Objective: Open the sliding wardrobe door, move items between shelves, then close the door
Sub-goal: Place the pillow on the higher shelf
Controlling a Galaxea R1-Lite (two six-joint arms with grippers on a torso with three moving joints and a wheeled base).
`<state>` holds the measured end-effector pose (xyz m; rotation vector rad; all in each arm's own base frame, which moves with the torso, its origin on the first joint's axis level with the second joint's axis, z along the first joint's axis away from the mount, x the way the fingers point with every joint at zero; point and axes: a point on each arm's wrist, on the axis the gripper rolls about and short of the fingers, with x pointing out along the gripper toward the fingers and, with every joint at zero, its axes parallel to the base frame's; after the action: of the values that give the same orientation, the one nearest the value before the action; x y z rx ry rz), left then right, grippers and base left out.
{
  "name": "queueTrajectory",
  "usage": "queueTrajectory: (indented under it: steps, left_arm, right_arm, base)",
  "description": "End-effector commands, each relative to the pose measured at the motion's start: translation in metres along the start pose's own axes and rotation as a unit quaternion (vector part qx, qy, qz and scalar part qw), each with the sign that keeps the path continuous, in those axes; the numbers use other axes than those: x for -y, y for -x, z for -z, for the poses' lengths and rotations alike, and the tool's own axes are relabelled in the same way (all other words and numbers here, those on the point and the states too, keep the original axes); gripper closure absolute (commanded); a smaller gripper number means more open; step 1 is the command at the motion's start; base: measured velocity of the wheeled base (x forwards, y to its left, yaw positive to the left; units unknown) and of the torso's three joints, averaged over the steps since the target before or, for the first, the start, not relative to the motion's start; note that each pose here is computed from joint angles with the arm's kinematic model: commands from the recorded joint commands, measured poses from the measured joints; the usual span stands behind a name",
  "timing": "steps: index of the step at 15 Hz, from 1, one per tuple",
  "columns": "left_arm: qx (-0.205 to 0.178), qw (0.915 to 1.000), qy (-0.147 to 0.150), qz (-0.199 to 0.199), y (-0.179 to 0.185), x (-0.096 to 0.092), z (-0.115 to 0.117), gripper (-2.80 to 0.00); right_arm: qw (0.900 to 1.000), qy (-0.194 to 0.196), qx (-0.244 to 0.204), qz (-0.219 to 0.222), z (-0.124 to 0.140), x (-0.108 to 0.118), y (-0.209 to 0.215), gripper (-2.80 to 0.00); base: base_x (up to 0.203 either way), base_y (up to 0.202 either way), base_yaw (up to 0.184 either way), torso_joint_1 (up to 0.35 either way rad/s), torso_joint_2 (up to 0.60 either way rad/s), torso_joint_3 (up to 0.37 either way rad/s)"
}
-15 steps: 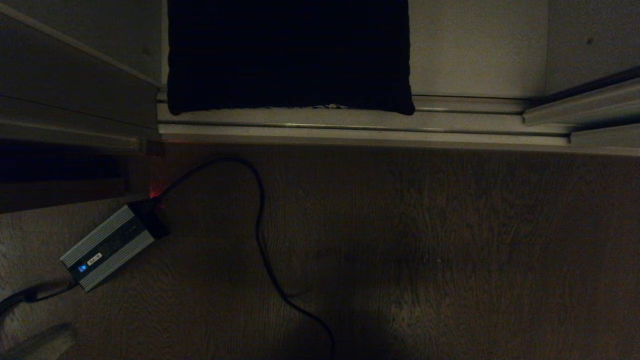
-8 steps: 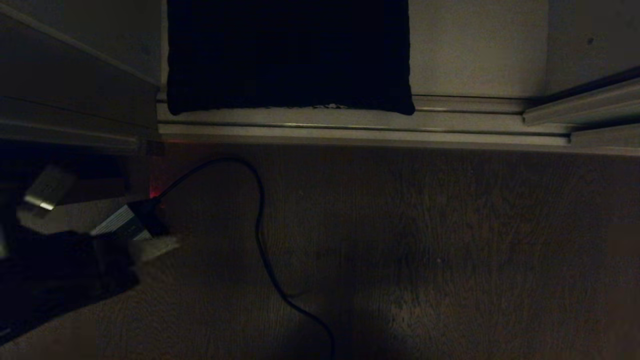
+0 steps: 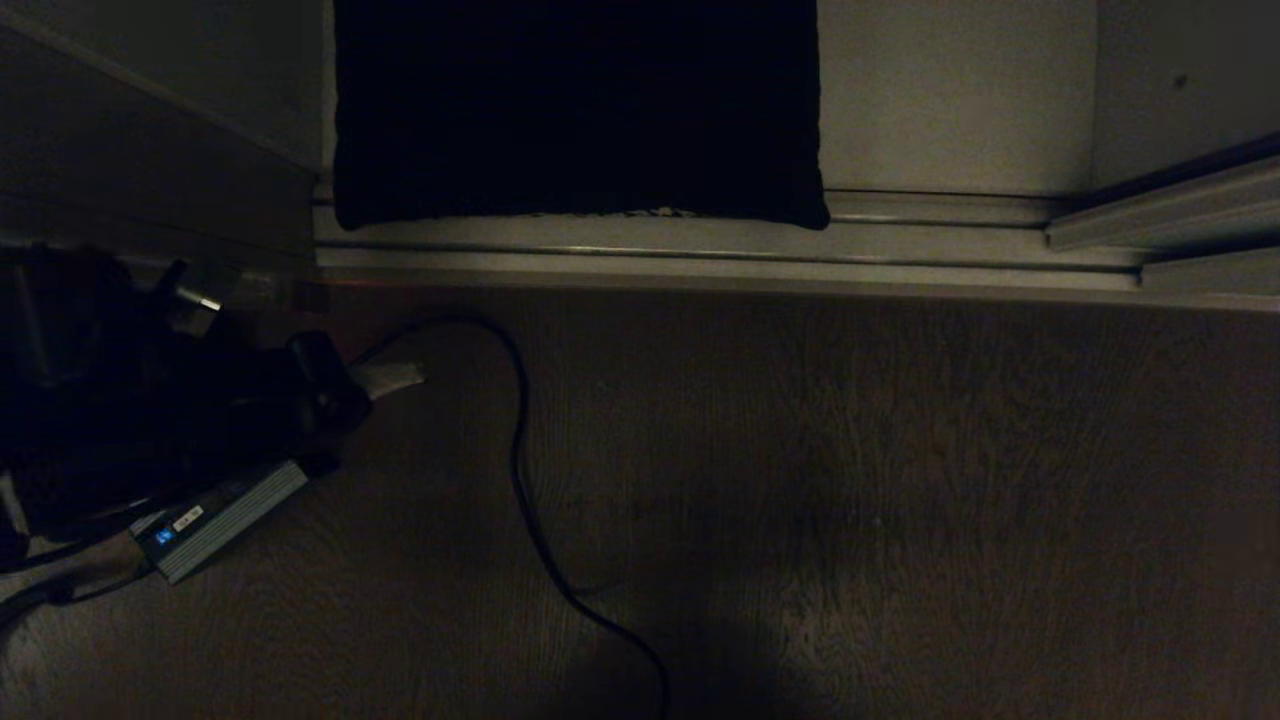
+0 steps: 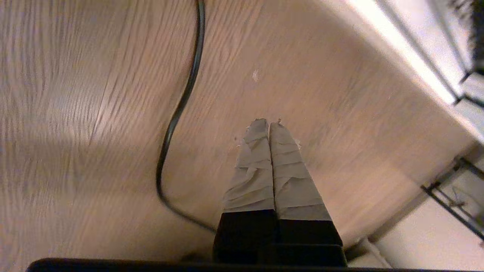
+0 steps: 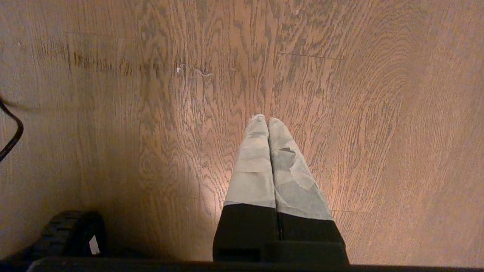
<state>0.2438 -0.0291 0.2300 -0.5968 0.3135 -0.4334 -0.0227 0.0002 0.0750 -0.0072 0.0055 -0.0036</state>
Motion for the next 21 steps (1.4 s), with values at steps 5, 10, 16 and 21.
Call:
queueTrajectory:
  steps: [5,10,16,21]
  left_arm:
    - [0.046,0.9988,-0.014,0.009,-0.005,0.003,-0.011,0.00]
    - [0.081,0.9964,0.002,0.028,-0.010,0.013,-0.030,0.00]
    - [0.130,0.9902,-0.031,0.040,-0.022,0.014,-0.043,0.00]
    - [0.167,0.9842,-0.042,0.041,-0.029,0.018,-0.056,0.00]
  right_arm:
    - [1.000,0.000,-0.001,0.000,0.001,0.000,0.000,0.00]
    - [1.000,0.000,-0.002,0.000,0.001,0.000,0.000,0.00]
    - [1.000,0.000,-0.002,0.000,0.001,0.000,0.000,0.00]
    - [1.000,0.000,-0.001,0.000,0.001,0.000,0.000,0.00]
  base:
    - [0.000,0.000,0.000,0.000,0.00,0.000]
    - [0.000,0.000,0.000,0.000,0.00,0.000]
    - [0.000,0.000,0.000,0.000,0.00,0.000]
    - [0.000,0.000,0.000,0.000,0.00,0.000]
